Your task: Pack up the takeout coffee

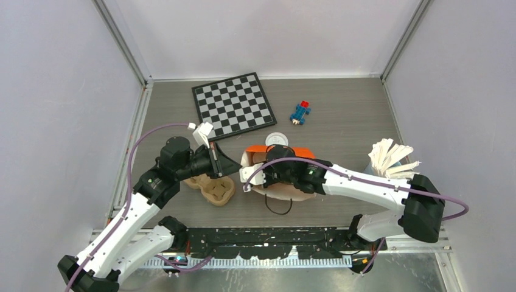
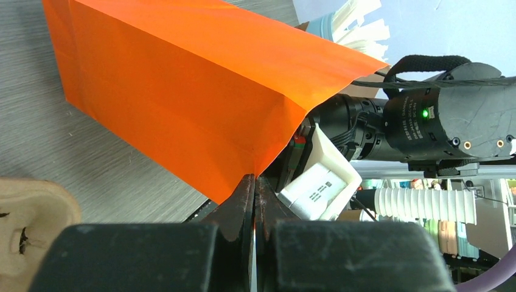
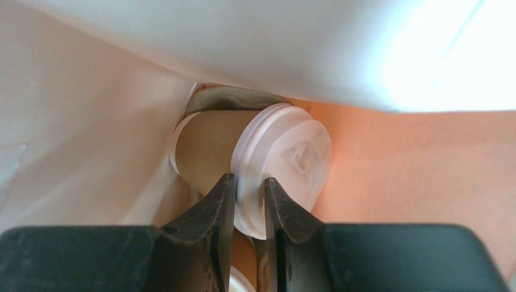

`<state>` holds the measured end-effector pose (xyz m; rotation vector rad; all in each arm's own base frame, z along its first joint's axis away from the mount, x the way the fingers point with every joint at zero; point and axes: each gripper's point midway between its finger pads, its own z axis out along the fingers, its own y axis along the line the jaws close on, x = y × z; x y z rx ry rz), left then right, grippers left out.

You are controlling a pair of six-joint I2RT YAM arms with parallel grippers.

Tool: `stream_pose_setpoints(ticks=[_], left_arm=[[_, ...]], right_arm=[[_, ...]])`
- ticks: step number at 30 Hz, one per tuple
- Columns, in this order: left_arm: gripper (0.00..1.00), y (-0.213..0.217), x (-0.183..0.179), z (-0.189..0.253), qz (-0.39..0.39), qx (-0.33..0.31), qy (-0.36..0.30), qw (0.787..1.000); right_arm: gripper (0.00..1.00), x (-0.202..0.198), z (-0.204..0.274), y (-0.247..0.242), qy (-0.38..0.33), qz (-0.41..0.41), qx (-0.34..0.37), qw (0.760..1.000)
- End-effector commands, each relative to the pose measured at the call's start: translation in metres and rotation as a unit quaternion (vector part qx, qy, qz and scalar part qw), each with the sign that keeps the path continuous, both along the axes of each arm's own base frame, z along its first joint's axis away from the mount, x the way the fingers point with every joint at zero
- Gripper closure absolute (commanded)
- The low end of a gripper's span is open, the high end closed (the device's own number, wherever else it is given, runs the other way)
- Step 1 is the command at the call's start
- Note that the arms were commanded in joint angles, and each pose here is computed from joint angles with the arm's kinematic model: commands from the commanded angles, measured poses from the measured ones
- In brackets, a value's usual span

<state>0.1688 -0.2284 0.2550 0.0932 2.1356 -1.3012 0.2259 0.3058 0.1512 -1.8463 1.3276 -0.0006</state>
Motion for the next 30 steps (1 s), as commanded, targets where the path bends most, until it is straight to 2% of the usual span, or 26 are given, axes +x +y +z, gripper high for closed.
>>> stream_pose_setpoints(ticks=[1,10,21,25,30], left_arm=[[1.0,-0.004,-0.001,0.012,-0.007,-0.022,-0.018,1.0],[1.0,-0.003,-0.002,0.015,-0.011,-0.014,-0.015,1.0],[1.0,-0.007,-0.002,0.019,-0.016,-0.023,-0.012,1.0],[1.0,-0.01,0.003,0.022,-0.013,-0.033,-0.012,0.999],[1.0,-0.008,0.012,0.035,0.002,-0.016,-0.027,1.0]], right_arm=[[0.94,0.004,0.02,0.0,-0.055,0.009,0.012,0.998],[0.95,0.006,0.024,-0.005,-0.098,0.014,0.019,0.995],[0.97,0.013,0.029,-0.003,-0.154,0.031,-0.008,0.988],[0.97,0.009,0.035,0.0,-0.149,0.041,-0.007,0.988],[0.96,-0.004,0.045,0.002,-0.105,0.041,0.009,0.994]])
